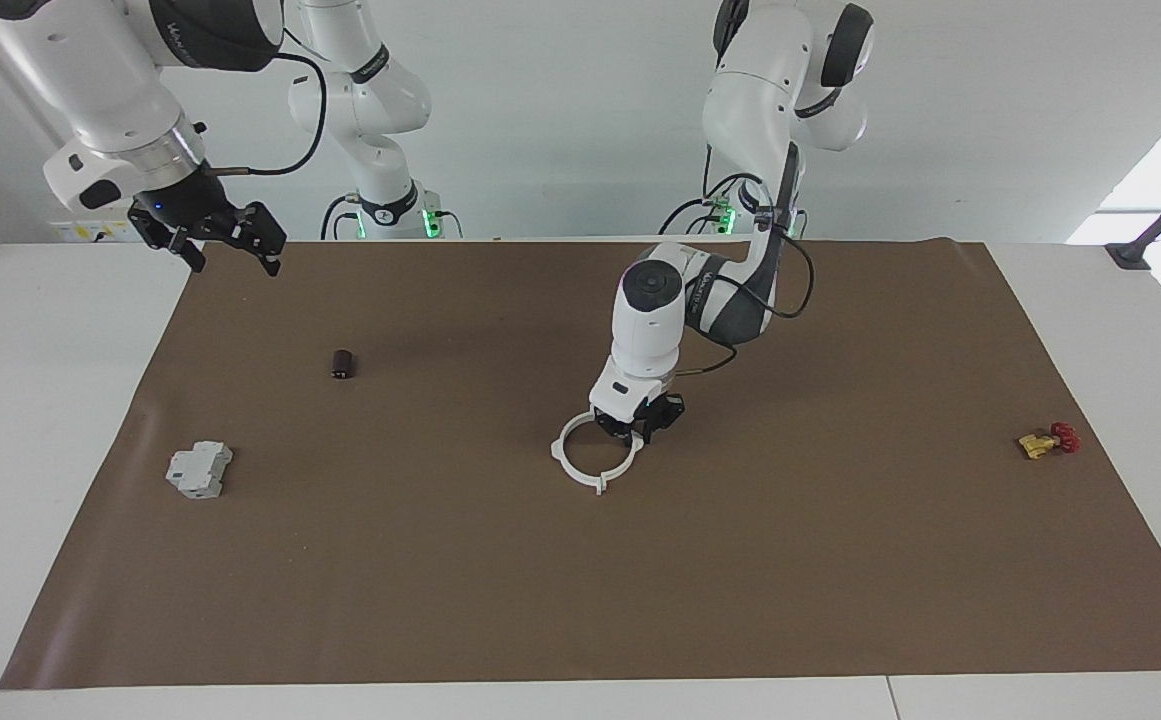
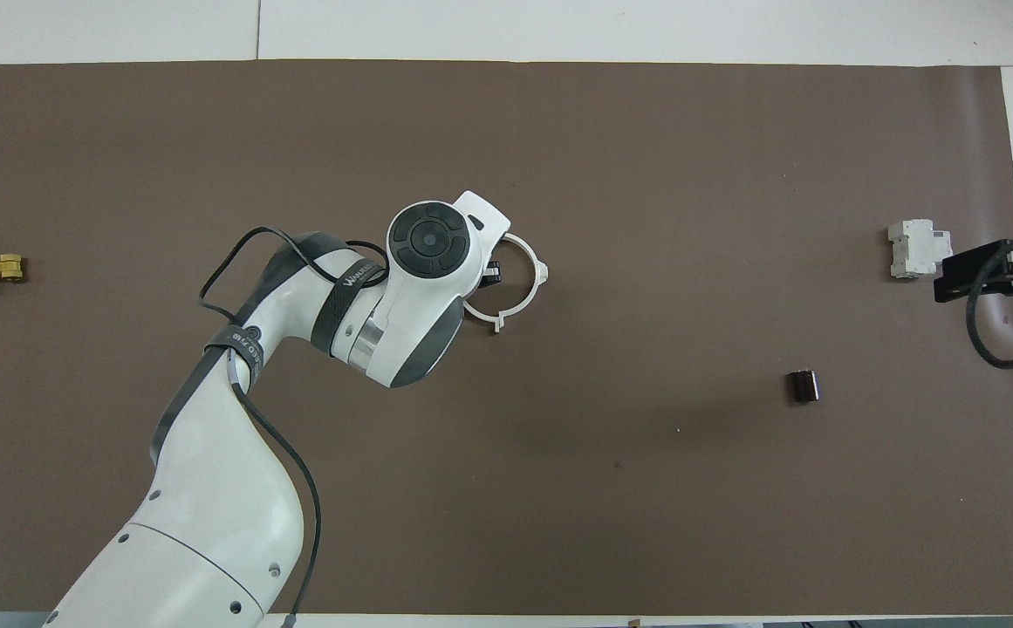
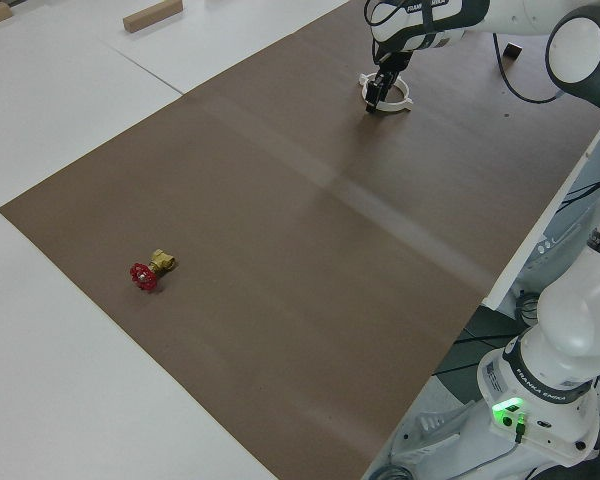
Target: Assemble drain pipe with both arms
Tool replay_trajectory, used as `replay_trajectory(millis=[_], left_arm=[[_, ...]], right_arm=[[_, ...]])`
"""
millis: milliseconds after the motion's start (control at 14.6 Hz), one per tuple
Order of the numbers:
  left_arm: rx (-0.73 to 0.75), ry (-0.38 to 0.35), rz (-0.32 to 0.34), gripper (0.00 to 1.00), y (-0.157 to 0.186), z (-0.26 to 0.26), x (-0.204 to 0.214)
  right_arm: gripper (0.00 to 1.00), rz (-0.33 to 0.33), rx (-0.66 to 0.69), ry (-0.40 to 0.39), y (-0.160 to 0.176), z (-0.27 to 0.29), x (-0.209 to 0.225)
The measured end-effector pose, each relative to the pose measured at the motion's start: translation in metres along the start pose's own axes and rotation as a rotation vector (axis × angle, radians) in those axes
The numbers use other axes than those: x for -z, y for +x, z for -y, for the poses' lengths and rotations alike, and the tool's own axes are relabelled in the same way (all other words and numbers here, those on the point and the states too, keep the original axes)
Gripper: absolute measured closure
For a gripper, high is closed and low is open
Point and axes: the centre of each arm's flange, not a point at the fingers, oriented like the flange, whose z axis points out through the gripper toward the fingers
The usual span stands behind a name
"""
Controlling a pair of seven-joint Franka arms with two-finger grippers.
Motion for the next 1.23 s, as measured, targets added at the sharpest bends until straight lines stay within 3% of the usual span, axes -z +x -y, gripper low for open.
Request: replay_trajectory(millis=[137, 205, 478, 820, 1230], left_arm=[[0.005, 0.001, -0.002, 0.04, 0.002, 0.002, 0.000], [0.011, 0.001, -0.002, 0.00, 0.003, 0.004, 0.001], [0.063, 0.003, -0.001, 0.00, 0.018, 0.046, 0.026], [0.075, -0.017, -0.010, 0.00, 0.032, 0.170, 0.091], [0.018, -0.004, 0.043, 0.00, 0.041, 0.316, 0.150]], right_arm=[[0.00, 0.000, 0.000, 0.000, 0.000, 0.000, 0.000], [0.00, 0.000, 0.000, 0.000, 0.000, 0.000, 0.000], [0.00, 0.000, 0.000, 0.000, 0.000, 0.000, 0.000], [0.00, 0.000, 0.000, 0.000, 0.000, 0.000, 0.000], [0.00, 0.000, 0.000, 0.000, 0.000, 0.000, 0.000]])
